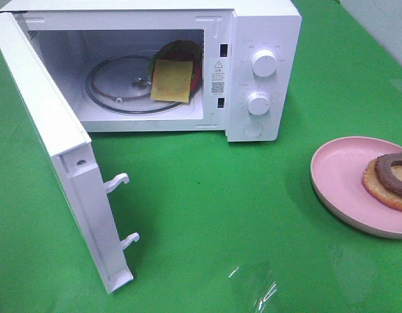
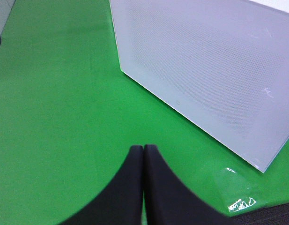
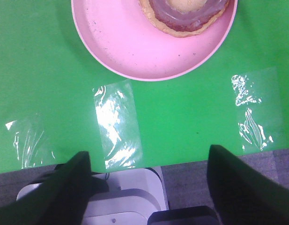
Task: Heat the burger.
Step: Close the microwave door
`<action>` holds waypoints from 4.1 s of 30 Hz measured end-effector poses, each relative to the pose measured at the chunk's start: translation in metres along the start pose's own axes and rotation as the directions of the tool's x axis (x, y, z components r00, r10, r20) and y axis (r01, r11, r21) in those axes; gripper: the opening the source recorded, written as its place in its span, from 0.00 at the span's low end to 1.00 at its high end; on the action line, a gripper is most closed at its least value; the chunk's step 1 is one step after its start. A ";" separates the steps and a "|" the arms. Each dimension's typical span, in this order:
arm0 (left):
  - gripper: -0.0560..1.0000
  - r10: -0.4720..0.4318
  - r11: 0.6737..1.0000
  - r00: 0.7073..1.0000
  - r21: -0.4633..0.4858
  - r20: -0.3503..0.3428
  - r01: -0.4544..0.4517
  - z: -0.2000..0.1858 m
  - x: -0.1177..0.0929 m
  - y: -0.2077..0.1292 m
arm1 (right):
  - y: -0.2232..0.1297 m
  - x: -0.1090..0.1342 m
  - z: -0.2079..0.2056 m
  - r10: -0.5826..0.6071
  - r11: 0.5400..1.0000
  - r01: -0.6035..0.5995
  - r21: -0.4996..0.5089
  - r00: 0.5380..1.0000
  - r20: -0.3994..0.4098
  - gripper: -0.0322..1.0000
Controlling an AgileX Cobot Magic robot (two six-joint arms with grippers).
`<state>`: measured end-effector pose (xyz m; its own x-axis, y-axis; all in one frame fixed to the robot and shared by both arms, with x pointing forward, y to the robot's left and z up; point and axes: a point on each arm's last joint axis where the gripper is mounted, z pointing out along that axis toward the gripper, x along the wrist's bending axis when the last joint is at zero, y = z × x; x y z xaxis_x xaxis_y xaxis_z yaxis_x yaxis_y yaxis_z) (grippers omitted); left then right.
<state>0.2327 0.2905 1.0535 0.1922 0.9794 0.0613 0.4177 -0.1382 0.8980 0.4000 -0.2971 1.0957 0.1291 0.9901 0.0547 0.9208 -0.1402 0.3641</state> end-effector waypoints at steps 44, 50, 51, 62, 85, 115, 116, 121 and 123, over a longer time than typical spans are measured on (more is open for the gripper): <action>0.05 0.000 1.000 1.000 0.000 0.000 0.000 0.000 0.000 0.000 | -0.166 -0.026 -0.025 -0.138 0.712 0.090 -0.697 0.990 -0.012 0.54; 0.05 0.000 1.000 1.000 0.000 0.000 0.000 0.000 0.000 0.000 | -0.166 -0.026 -0.025 -0.131 0.713 0.082 -0.697 0.991 -0.018 0.54; 0.05 0.000 1.000 1.000 0.000 0.000 0.000 0.000 0.000 0.000 | -0.166 -0.026 -0.025 -0.131 0.713 0.082 -0.697 0.991 -0.018 0.54; 0.05 0.000 1.000 1.000 0.000 0.000 0.000 0.000 0.000 0.000 | -0.166 -0.026 -0.025 -0.131 0.713 0.082 -0.697 0.991 -0.018 0.54; 0.05 -0.075 0.994 0.997 0.080 -0.025 0.077 0.012 0.005 0.008 | -0.166 -0.026 -0.025 -0.131 0.712 0.080 -0.697 0.991 -0.019 0.53; 0.05 -0.235 0.954 0.970 0.177 -0.054 0.241 0.185 0.031 0.061 | -0.166 -0.026 -0.025 -0.131 0.712 0.080 -0.697 0.991 -0.019 0.53; 0.05 -0.220 0.960 0.975 0.171 -0.023 0.221 0.195 0.024 0.062 | -0.166 -0.026 -0.025 -0.131 0.712 0.080 -0.697 0.991 -0.019 0.53; 0.05 -0.209 0.972 0.977 0.117 0.031 0.204 0.219 0.006 0.064 | -0.166 -0.026 -0.025 -0.131 0.712 0.080 -0.697 0.991 -0.019 0.53; 0.05 -0.219 0.971 0.975 0.110 0.037 0.214 0.227 0.002 0.062 | -0.166 -0.026 -0.025 -0.131 0.712 0.080 -0.697 0.991 -0.019 0.53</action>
<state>0.4604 0.2501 1.0109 0.1284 0.9798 -0.1532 0.5439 0.0596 0.8370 0.2346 -0.3001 1.0573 0.0007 0.9997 0.0243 0.4093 -0.0225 0.9121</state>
